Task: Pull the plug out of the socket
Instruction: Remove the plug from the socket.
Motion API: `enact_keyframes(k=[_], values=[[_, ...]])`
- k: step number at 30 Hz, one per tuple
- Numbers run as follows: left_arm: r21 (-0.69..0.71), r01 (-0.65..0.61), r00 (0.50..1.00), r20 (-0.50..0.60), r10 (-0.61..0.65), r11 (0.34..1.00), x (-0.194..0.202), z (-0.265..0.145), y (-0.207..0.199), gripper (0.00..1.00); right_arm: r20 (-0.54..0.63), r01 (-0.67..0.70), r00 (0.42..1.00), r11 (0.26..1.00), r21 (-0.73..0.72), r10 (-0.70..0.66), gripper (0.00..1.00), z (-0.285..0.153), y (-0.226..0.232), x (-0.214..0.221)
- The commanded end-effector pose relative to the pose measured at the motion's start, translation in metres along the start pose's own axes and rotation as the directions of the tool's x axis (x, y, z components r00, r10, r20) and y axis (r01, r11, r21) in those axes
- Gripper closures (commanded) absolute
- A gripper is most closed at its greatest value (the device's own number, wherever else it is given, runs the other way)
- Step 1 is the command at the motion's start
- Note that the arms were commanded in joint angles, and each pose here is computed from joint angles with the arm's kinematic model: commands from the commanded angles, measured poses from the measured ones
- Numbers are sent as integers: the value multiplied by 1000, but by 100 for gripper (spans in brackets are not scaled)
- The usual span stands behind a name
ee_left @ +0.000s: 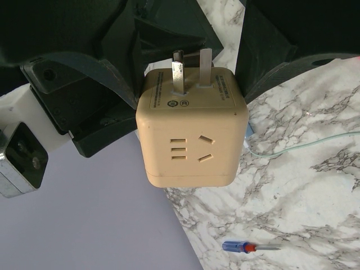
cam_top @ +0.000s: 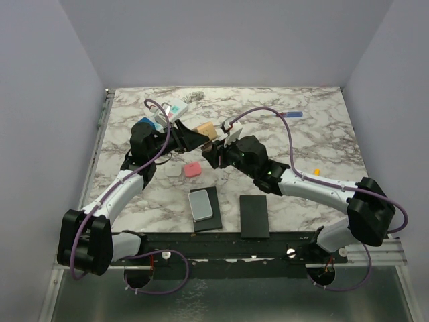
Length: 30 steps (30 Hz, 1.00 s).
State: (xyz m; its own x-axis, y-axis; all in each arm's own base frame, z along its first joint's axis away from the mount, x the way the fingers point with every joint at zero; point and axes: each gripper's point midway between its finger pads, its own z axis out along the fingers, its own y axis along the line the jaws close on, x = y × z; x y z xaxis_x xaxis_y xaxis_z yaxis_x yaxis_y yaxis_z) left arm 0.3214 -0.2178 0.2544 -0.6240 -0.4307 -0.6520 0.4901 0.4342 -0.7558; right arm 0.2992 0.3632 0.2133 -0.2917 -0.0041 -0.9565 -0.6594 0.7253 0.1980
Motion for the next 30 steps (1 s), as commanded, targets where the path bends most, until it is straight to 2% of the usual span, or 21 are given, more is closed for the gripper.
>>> enact_keyframes(k=[1, 20, 30], values=[[-141, -136, 943, 286, 172, 981, -79, -14, 19, 100, -125, -6, 992, 999, 33, 10, 99, -18, -11, 33], [-130, -140, 937, 304, 174, 982, -82, -17, 18, 100, -192, -127, 972, 991, 38, 132, 99, -14, -3, 50], [-127, -139, 936, 307, 172, 982, -82, -17, 17, 100, -210, -262, 939, 962, 79, 273, 99, -6, 4, 49]])
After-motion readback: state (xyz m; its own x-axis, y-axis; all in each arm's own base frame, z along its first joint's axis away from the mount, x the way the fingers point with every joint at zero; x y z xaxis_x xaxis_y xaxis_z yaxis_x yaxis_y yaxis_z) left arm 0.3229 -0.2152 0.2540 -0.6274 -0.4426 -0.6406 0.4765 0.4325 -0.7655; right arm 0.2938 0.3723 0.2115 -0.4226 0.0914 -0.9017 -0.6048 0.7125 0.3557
